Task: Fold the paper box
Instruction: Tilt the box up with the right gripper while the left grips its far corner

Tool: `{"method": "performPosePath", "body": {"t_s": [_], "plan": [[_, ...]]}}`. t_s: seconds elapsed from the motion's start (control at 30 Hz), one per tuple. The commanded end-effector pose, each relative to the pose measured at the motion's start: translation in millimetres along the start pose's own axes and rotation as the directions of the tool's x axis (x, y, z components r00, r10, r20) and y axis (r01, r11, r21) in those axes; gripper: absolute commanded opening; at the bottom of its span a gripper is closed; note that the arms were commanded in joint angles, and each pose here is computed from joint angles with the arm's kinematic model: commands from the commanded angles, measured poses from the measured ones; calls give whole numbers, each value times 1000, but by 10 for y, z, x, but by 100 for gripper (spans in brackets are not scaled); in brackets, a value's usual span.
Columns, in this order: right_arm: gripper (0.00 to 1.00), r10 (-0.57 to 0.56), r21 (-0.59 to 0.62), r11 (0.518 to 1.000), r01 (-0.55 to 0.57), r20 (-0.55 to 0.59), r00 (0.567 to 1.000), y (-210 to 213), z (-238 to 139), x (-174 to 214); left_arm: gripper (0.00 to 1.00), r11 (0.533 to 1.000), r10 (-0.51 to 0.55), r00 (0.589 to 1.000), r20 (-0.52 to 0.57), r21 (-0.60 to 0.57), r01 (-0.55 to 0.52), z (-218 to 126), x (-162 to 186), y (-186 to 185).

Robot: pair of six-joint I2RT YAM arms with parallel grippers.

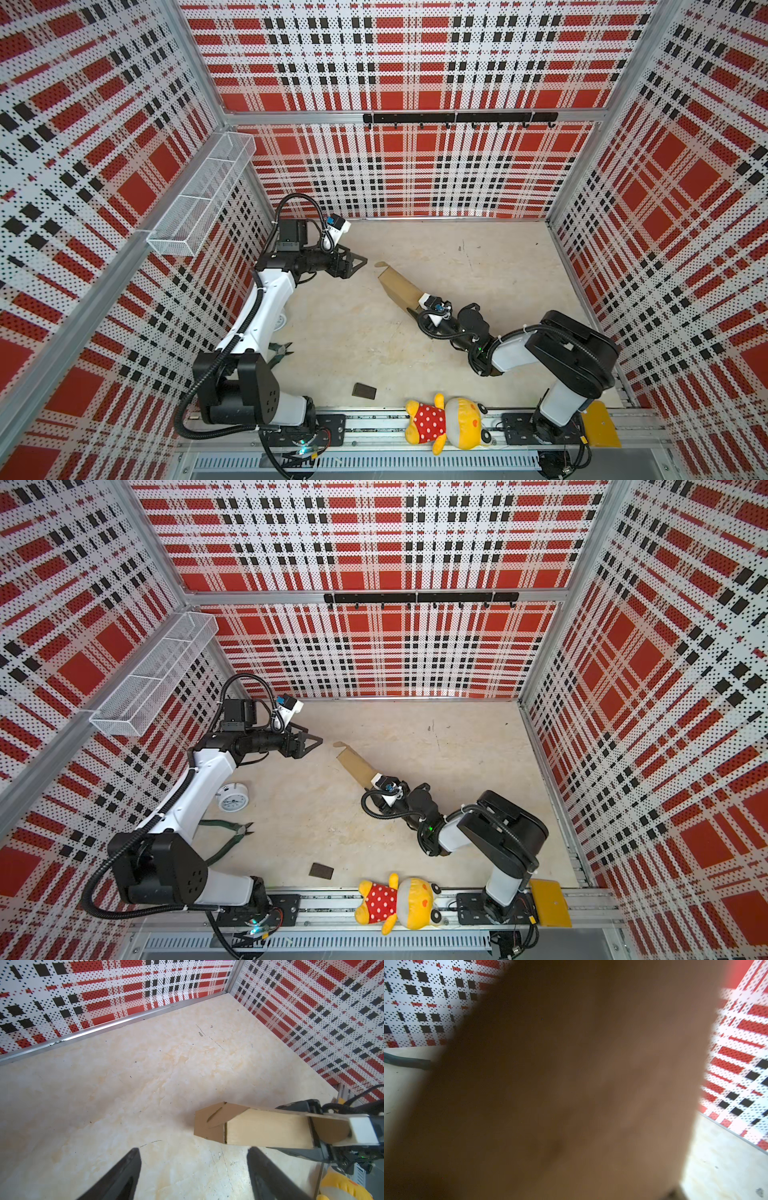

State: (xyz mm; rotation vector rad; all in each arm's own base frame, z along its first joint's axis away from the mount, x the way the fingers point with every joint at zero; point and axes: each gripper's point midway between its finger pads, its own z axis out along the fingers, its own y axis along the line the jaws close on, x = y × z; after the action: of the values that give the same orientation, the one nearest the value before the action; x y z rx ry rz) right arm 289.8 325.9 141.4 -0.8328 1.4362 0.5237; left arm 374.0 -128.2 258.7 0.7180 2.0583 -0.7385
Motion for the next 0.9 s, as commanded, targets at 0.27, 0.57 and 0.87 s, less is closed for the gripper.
{"method": "performPosePath", "body": {"t_s": [0.27,0.57,0.87], "plan": [[51,87,-47,995,-83,93,992,49,6,-82,85,991,119,981,-154,79,-108,377,145,-220],[51,96,-69,993,-92,64,993,68,-5,16,76,989,133,962,-236,93,-114,610,298,-219],[50,101,-74,992,-97,51,994,61,8,67,51,989,128,958,-256,105,-104,689,305,-291]]}}
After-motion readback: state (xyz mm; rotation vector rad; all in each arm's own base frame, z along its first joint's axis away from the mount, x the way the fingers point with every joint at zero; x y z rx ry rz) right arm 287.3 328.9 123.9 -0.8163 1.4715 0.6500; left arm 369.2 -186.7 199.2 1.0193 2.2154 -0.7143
